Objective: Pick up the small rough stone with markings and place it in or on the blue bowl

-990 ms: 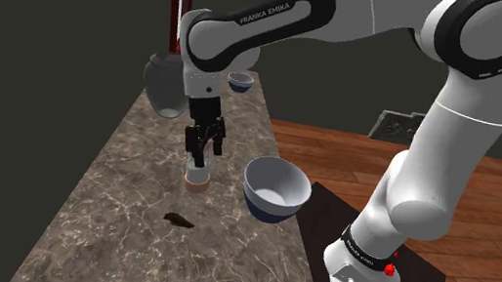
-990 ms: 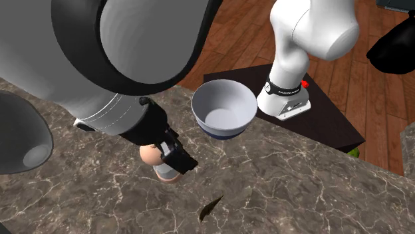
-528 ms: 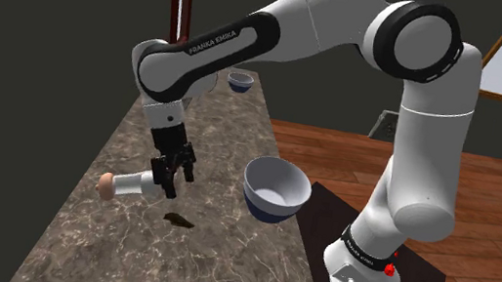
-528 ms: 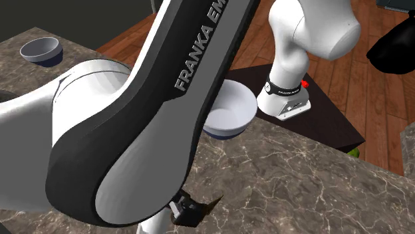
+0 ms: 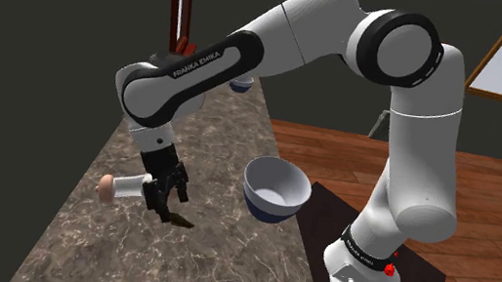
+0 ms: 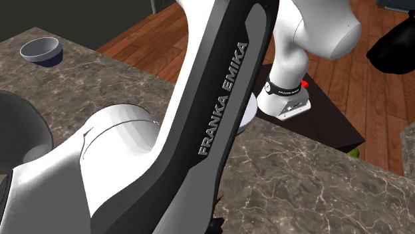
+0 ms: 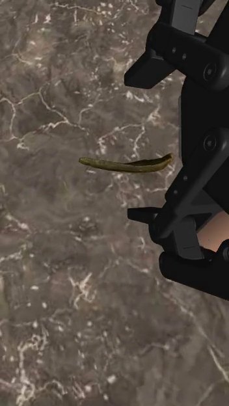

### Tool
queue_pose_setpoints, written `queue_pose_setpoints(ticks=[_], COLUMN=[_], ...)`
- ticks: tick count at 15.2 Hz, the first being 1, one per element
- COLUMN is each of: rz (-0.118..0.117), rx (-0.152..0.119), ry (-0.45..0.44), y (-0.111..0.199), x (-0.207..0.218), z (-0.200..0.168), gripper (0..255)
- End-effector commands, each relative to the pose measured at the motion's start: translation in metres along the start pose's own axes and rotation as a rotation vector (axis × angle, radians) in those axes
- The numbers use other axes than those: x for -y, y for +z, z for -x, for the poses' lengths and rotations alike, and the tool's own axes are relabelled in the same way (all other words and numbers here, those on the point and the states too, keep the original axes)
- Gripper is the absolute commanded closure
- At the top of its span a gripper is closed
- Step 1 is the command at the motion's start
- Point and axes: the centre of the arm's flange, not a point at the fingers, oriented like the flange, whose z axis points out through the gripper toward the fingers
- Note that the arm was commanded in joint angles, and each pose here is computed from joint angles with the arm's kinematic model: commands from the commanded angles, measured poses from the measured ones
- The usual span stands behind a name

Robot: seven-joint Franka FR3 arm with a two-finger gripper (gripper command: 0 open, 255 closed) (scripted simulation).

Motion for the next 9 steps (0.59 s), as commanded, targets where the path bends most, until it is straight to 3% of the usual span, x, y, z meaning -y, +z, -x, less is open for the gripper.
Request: queue_pose_setpoints(ticks=[1, 9], rz=[0.001, 0.001], rx=[-0.026, -0.026], ry=[0.01, 0.01], y=[0.0174, 0.0204], x=[-0.0091, -0.0091], z=[-0.0067, -0.0068], gripper=[0, 0])
